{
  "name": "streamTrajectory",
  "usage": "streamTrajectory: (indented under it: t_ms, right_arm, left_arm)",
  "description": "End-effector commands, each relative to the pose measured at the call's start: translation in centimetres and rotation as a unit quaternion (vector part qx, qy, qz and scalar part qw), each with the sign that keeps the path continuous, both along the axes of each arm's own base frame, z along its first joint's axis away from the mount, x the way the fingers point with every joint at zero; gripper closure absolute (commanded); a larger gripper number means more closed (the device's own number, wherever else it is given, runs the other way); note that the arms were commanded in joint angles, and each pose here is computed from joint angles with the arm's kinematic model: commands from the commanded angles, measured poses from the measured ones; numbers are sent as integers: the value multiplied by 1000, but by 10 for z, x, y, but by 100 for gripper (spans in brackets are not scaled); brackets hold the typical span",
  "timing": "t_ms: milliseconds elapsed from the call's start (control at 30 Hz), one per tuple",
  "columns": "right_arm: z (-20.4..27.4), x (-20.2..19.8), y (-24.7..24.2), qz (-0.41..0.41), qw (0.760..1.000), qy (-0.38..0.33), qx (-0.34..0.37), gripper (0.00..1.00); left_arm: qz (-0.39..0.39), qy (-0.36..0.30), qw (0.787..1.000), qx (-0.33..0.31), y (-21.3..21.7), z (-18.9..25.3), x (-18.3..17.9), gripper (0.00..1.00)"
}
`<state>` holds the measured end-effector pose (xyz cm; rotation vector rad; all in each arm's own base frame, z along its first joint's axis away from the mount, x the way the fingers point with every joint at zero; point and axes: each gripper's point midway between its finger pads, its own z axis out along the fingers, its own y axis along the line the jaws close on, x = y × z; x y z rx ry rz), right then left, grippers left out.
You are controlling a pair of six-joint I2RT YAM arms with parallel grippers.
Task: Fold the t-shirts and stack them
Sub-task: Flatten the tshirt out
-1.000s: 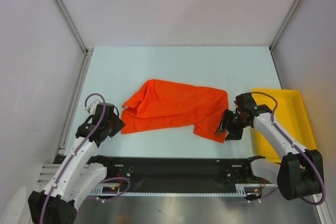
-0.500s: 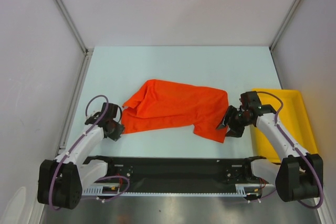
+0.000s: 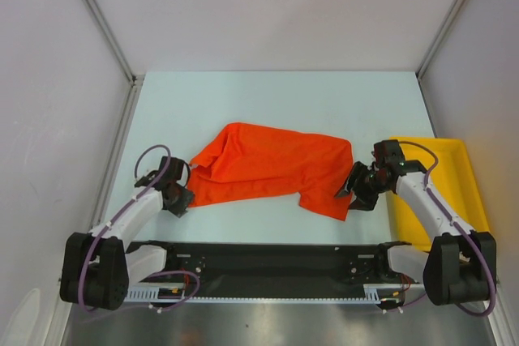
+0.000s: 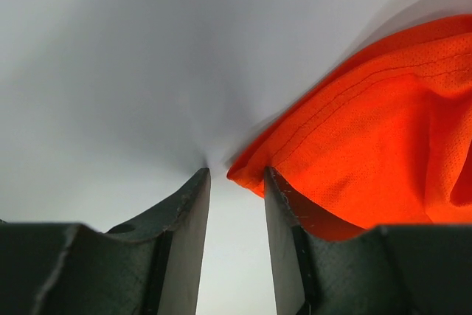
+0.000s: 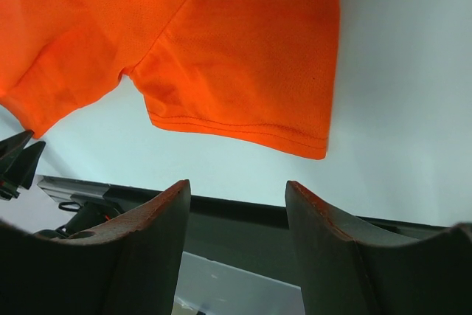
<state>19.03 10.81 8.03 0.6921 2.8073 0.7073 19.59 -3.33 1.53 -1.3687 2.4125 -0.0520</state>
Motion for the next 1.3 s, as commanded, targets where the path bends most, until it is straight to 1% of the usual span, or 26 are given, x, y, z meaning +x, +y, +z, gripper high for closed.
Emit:
streamTrajectory:
  t_ms: [0, 200, 267, 333, 400, 467, 500, 567, 600, 633, 667, 700, 767, 867, 1067, 1233, 1267]
  right_arm:
    - [4, 10, 0, 1, 1000, -12, 4, 40]
    - [-15, 2, -4, 0, 1000, 20, -4, 40]
    - [-22, -4, -7, -1, 999, 33, -13, 40]
    - [-28, -9, -10, -6, 999, 43, -24, 39]
    - [-35, -16, -12, -8, 998, 55, -30, 39]
    - [-37, -20, -15, -13, 997, 66, -37, 39]
    - [-39, -20, -22, -23, 996, 70, -59, 38]
    - [-41, -25, -27, -38, 994, 79, -71, 39]
    - [-45, -24, -26, -45, 994, 74, -67, 47]
    - [-48, -23, -26, -46, 994, 69, -67, 47]
    - [-53, -23, -26, -54, 994, 73, -66, 50]
    - [-58, -20, -25, -58, 994, 69, -61, 55]
    - [-66, -19, -22, -55, 994, 81, -56, 59]
    - [-71, -18, -20, -45, 994, 82, -53, 61]
    - [-72, -10, -23, -51, 994, 67, -62, 61]
    - [-83, -15, -26, -53, 991, 95, -76, 62]
    - [-84, -15, -26, -59, 991, 96, -78, 64]
  left_arm:
    - [11, -15, 1000, -4, 0, 7, 15, 59]
    - [12, -26, 1000, -3, 1, 1, 16, 60]
    - [16, -25, 1000, -4, 3, -4, 16, 64]
    - [14, -19, 1000, -2, 4, -8, 15, 83]
    - [6, -26, 1000, 4, 5, -6, 19, 96]
    - [-3, -29, 1000, 10, 6, -3, 24, 99]
    - [-10, -29, 999, 15, 7, 0, 24, 100]
    - [-24, -40, 999, 20, 8, 8, 30, 100]
    - [-28, -45, 998, 22, 8, 13, 30, 100]
    - [-27, -45, 998, 22, 8, 13, 31, 100]
    - [-33, -47, 998, 21, 7, 15, 30, 100]
    - [-35, -53, 998, 18, 6, 17, 31, 100]
    - [-44, -54, 997, 11, 2, 19, 32, 100]
    - [-50, -62, 997, 4, -1, 20, 32, 99]
    - [-59, -71, 996, -7, -5, 22, 33, 100]
    - [-61, -69, 996, -6, -5, 23, 30, 100]
    - [-61, -74, 995, -7, -5, 25, 31, 100]
